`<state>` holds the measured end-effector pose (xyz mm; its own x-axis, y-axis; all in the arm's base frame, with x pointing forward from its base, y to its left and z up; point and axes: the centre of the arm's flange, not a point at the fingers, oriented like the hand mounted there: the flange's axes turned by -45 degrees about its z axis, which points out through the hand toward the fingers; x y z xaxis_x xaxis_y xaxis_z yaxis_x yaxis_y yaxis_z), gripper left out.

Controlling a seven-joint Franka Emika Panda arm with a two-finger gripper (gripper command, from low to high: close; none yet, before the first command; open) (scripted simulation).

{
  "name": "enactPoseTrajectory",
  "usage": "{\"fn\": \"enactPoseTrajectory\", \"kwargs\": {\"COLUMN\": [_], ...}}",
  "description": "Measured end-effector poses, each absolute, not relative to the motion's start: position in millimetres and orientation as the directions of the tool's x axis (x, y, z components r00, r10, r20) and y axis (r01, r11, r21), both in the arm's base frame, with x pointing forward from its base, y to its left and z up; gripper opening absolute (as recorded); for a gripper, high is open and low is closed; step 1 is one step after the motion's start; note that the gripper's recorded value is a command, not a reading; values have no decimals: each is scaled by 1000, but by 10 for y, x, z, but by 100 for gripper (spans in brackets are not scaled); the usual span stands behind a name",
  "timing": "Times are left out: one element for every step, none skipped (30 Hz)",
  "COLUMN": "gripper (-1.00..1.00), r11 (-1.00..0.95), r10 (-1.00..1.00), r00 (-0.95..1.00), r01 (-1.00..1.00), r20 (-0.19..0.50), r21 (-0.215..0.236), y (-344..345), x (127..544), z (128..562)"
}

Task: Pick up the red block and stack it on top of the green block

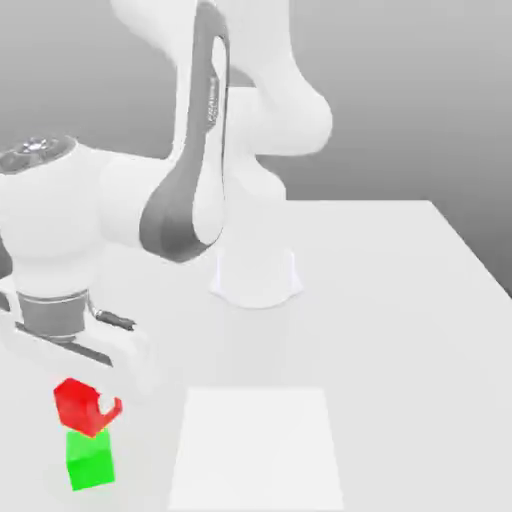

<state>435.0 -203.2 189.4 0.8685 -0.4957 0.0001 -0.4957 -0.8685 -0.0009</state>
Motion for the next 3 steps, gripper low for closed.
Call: {"fn": "enactPoseTrajectory", "kwargs": {"gripper": [100, 100, 100], "r11": [-869, -869, -869], "r10": [-496, -496, -496], "r00": [869, 869, 869], "r01": [-496, -496, -496], "r20": [0, 0, 0], "r21": [-1, -1, -1], "y": [-2032, -2032, -2032], "x": [4350, 4350, 4350], "z": [1894, 1894, 1894]}}
